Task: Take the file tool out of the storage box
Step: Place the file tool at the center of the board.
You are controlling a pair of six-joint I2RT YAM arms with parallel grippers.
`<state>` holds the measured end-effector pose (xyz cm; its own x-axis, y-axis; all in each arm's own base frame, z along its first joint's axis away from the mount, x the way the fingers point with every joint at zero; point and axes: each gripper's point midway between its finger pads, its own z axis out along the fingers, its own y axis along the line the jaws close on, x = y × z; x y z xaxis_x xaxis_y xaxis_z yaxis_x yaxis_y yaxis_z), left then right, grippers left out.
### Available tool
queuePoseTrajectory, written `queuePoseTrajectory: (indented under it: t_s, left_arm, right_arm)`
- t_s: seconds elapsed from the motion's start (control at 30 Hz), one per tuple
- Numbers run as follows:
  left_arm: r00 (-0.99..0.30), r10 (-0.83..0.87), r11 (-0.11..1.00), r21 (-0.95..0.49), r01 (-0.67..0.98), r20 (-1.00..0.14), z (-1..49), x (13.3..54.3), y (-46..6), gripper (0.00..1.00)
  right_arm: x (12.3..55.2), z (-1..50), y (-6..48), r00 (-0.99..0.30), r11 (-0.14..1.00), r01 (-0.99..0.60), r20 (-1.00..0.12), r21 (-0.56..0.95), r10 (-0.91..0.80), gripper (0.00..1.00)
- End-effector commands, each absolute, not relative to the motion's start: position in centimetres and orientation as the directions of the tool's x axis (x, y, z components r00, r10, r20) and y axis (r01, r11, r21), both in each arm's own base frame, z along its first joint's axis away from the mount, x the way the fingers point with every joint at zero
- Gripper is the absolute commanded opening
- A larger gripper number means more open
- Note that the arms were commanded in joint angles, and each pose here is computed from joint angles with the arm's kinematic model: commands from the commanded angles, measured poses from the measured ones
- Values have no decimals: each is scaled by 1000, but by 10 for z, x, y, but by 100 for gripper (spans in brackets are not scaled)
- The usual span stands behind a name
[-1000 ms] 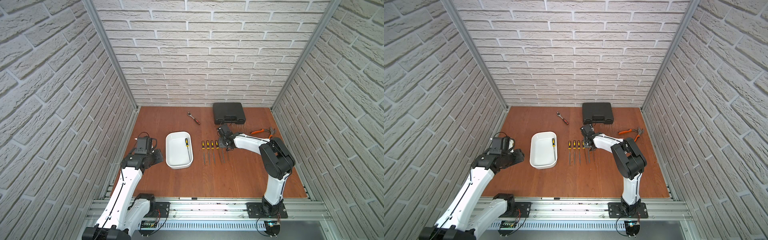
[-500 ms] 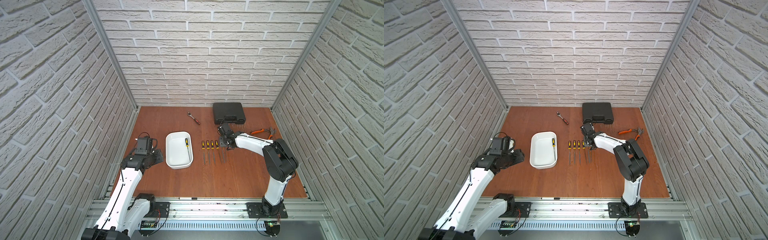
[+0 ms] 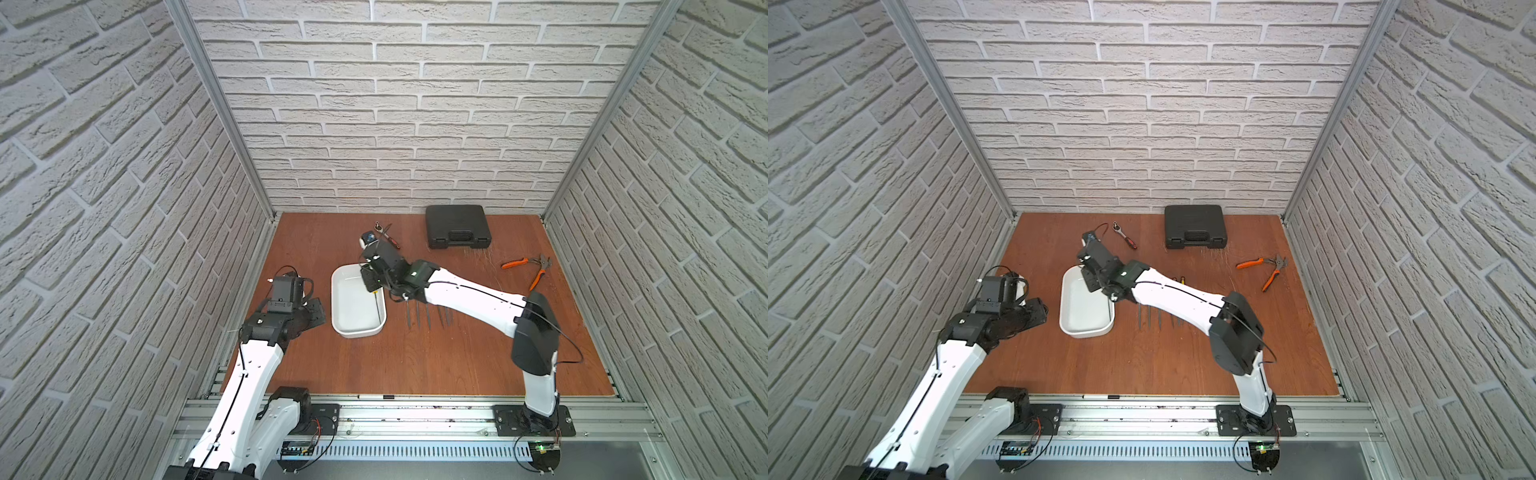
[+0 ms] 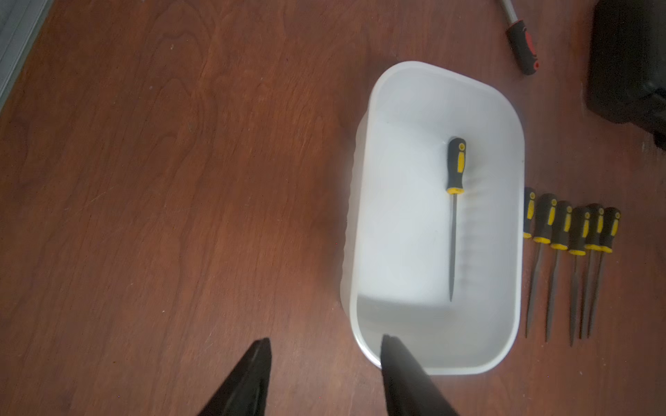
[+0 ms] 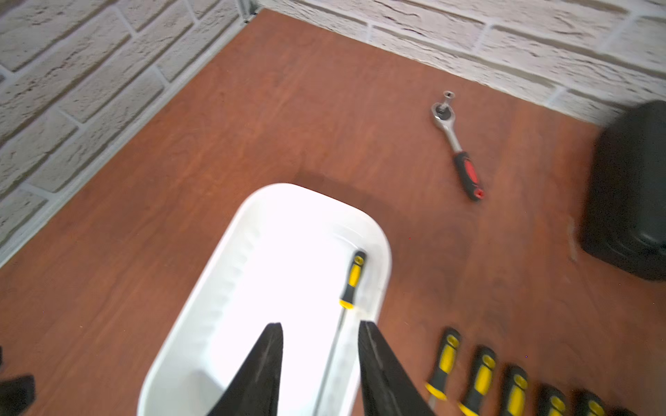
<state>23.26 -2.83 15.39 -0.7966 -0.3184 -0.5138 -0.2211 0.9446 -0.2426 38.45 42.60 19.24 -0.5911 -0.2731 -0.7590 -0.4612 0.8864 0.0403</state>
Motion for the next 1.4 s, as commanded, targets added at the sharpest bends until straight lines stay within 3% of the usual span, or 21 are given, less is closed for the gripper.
queuePoseTrajectory:
  t_s: [0.0, 0.3, 0.8, 1.1, 1.27, 1.37]
  left_arm:
    - [-798, -319, 945, -235, -227, -512, 151, 230, -27, 55]
    - [-791, -315, 946, -235, -221, -524, 153, 229, -27, 56]
    - [-799, -306, 948, -243, -206, -518, 151, 230, -30, 56]
    - [-802, -306, 948, -245, -204, -513, 150, 231, -31, 56]
    - [-797, -308, 947, -252, -201, -519, 152, 232, -32, 56]
    - [-802, -308, 945, -264, -195, -512, 151, 234, -35, 55]
  right_arm:
    - [381, 143, 433, -667, 897, -439, -650, -54, -365, 41]
    - [407, 113, 427, -699, 941, -280, -631, -191, -336, 45]
    - [423, 70, 418, -732, 931, -243, -578, -273, -360, 51]
    - [418, 141, 418, -637, 950, -244, -706, -194, -308, 51]
    - [410, 189, 390, -590, 956, -189, -753, -222, -292, 51]
    - [406, 191, 370, -609, 963, -163, -745, -216, -270, 52]
